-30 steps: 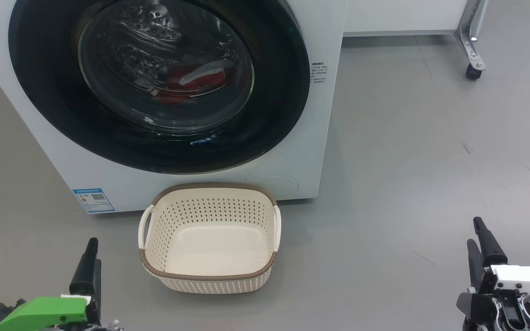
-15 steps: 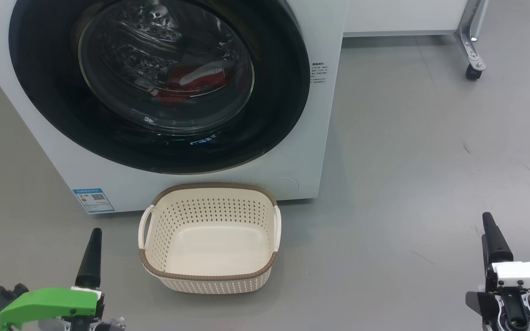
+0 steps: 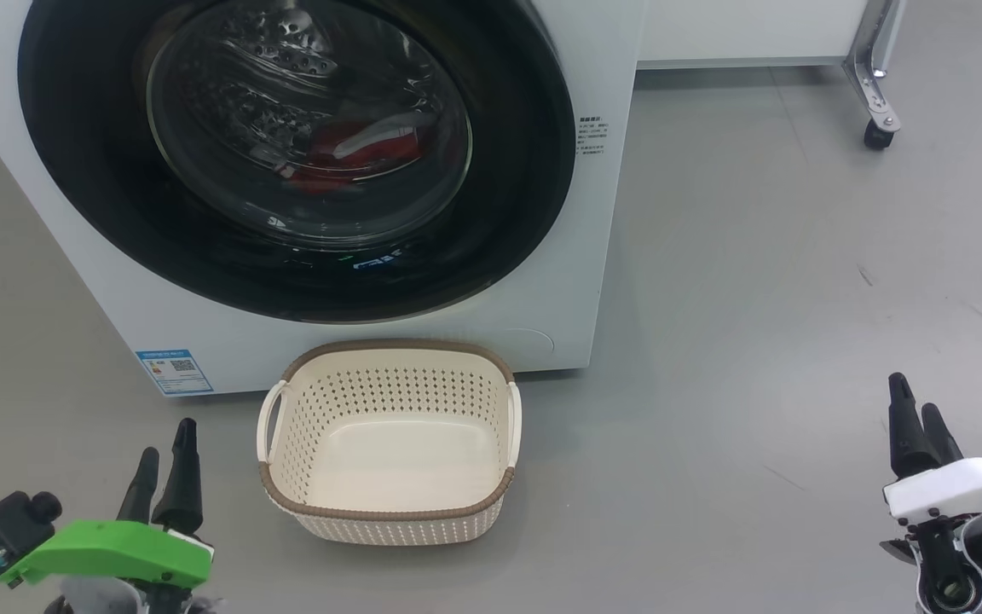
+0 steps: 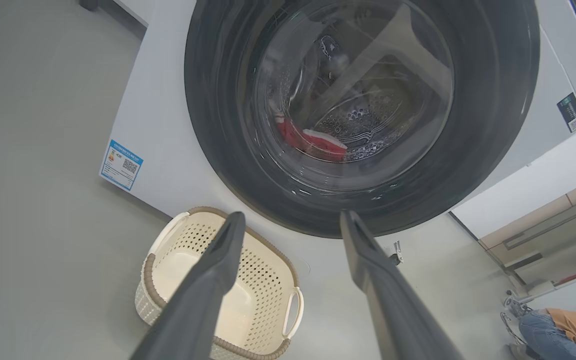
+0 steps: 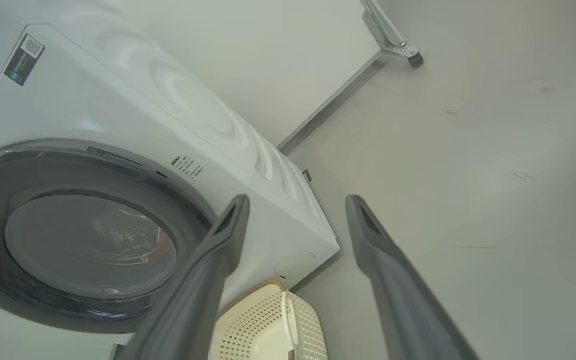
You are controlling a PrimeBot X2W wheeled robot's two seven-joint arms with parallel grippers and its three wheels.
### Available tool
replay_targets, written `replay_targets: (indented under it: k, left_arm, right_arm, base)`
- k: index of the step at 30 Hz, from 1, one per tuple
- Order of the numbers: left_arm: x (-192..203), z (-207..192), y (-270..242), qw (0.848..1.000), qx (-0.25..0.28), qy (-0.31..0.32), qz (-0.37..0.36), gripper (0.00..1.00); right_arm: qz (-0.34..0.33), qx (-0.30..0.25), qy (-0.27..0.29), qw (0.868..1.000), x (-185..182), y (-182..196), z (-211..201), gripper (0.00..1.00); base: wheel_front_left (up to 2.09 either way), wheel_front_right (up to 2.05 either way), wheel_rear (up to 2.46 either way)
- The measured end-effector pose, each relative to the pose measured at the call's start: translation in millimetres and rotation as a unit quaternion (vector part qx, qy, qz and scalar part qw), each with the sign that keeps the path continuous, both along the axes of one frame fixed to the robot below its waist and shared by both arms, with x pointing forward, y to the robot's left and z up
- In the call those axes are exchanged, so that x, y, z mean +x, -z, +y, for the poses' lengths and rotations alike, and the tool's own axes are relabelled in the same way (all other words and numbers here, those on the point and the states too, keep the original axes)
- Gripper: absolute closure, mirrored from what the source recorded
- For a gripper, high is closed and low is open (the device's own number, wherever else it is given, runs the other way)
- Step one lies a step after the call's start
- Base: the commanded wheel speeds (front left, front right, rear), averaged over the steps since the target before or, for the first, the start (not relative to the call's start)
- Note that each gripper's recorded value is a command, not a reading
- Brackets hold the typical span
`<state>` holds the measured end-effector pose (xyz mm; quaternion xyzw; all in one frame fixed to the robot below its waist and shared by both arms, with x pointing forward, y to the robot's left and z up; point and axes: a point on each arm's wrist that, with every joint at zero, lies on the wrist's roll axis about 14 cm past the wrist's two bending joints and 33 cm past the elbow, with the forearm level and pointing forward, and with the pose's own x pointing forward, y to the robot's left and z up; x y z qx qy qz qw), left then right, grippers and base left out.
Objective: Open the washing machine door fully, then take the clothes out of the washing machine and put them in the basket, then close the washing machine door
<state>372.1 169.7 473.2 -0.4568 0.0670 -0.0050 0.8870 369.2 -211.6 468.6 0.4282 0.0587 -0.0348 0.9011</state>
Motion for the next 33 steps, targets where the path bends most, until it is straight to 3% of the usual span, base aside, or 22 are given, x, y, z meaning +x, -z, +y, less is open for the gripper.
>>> replay_targets:
  k: [9,33]
  left_arm:
    - [7,-5,-12,0.99,0.137,0.021,-0.024,0.0]
    - [5,-25,-18,0.96,0.27,0.03,-0.061,0.0]
  right_arm:
    - [0.007,-0.128,-0.035,0.991,1,2,11,0.0]
    - [-0.014,-0.304,-0.088,0.948,-3,6,38,0.0]
  base:
    - [0.0,0.0,0.0]
    - [0.0,0.0,0.0]
